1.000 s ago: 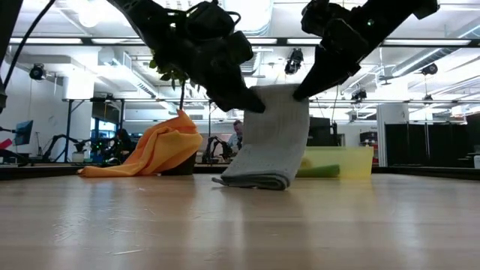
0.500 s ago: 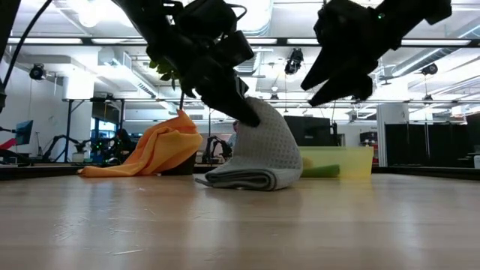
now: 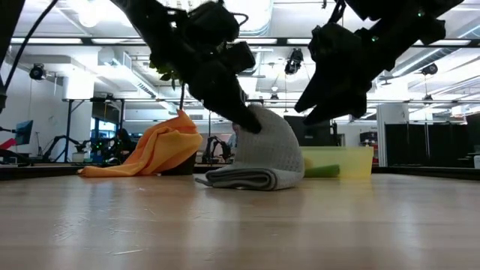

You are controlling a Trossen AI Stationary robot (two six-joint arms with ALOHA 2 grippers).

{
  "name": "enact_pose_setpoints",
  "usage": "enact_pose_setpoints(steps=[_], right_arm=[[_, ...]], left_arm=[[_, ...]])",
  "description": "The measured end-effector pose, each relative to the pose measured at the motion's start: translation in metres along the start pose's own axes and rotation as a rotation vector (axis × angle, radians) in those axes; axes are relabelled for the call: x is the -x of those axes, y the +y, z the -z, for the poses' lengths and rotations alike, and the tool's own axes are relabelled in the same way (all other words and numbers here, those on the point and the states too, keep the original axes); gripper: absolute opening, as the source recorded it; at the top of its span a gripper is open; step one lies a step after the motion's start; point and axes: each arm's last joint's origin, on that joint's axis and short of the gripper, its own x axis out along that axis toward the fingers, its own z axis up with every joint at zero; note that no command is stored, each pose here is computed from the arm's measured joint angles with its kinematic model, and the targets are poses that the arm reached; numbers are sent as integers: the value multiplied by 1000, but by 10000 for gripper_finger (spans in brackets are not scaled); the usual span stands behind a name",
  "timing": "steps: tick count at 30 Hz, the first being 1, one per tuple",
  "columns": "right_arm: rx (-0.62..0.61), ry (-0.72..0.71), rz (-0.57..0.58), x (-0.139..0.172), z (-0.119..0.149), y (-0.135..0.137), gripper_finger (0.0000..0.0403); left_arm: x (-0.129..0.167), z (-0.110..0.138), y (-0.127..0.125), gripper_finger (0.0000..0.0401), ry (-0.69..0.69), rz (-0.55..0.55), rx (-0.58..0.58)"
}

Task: Fold microfiber towels
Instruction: Put the folded gray microfiber towel into the yellow bin

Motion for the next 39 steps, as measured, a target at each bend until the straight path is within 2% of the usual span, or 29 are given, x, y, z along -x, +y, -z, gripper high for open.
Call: enact_pose_setpoints(steps=[4, 14, 19, 26, 30, 39], right_arm=[[-38, 3, 0, 3, 0, 0, 232], [-104, 73, 49, 10, 6, -5, 231], [-188, 157, 119, 13, 17, -8, 231], [-370, 201, 196, 18, 31, -7, 231], [-450, 181, 223, 19, 38, -8, 231], [-536, 130, 226, 18, 40, -7, 231]], left_arm=[[-13, 4, 9, 0, 22, -10, 72], [-50, -6, 23, 4, 31, -42, 80], [-60, -9, 29, 13, 51, -167, 80], [-60, -11, 30, 22, 6, -200, 82], [-59, -16, 32, 58, -37, -212, 78], [-50, -26, 36, 191, -67, -289, 73]])
